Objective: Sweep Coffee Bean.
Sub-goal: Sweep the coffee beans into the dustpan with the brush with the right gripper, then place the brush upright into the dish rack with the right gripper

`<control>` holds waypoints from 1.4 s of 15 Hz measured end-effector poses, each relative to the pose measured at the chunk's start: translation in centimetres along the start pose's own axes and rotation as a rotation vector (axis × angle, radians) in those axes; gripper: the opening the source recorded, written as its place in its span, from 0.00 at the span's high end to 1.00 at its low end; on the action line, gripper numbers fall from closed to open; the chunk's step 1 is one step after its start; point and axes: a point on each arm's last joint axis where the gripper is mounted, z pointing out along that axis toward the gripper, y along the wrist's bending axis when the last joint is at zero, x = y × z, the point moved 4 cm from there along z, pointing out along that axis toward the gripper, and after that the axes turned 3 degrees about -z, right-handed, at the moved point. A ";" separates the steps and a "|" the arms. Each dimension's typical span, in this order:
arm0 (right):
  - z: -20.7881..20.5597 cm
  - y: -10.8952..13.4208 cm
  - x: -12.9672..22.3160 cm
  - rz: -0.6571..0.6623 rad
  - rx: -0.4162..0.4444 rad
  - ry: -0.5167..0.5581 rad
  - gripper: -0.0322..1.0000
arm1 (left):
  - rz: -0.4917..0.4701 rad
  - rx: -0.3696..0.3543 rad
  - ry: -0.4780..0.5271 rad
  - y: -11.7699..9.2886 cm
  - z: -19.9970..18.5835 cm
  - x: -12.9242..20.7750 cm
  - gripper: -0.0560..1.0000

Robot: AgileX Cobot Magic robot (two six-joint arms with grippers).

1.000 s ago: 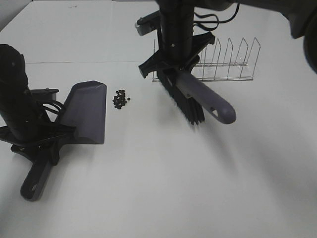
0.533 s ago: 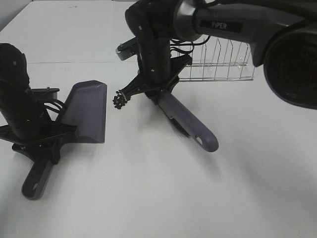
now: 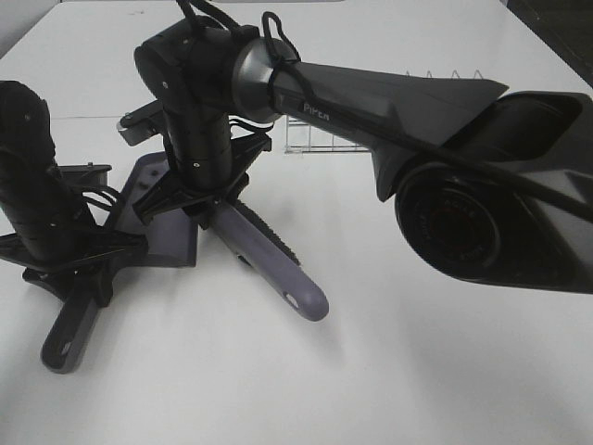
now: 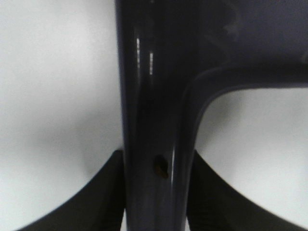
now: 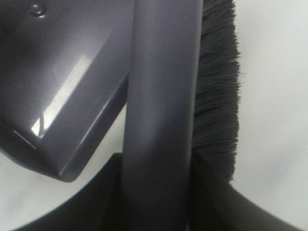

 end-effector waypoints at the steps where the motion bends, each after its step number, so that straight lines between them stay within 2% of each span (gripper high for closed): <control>1: -1.4 0.2 -0.7 0.008 -0.004 -0.022 0.69 | 0.000 0.000 0.000 0.0 0.0 0.0 0.64; 3: -3.3 0.1 -2.1 0.035 -0.014 -0.091 0.69 | 0.000 0.000 0.000 0.0 0.0 0.0 0.64; 7: -6.1 -1.6 -3.2 0.020 0.093 -0.170 0.69 | 0.000 0.000 0.001 0.0 0.0 0.0 0.64; 10: -8.9 -4.8 -3.5 0.064 0.133 -0.216 0.69 | -0.001 0.000 0.002 0.0 0.0 0.0 0.64; 12: -11.7 -8.8 -3.4 0.125 0.163 -0.260 0.69 | -0.001 0.000 0.002 0.0 0.0 0.0 0.64; 15: -16.5 -17.0 -1.8 0.254 0.231 -0.325 0.69 | -0.001 0.000 0.002 0.0 0.0 0.0 0.64; 18: -19.5 -25.3 1.4 0.397 0.304 -0.348 0.69 | -0.001 0.000 0.002 0.0 0.0 0.0 0.64; 21: -20.7 -30.8 5.2 0.510 0.326 -0.328 0.69 | -0.001 0.000 0.002 0.0 0.0 0.0 0.64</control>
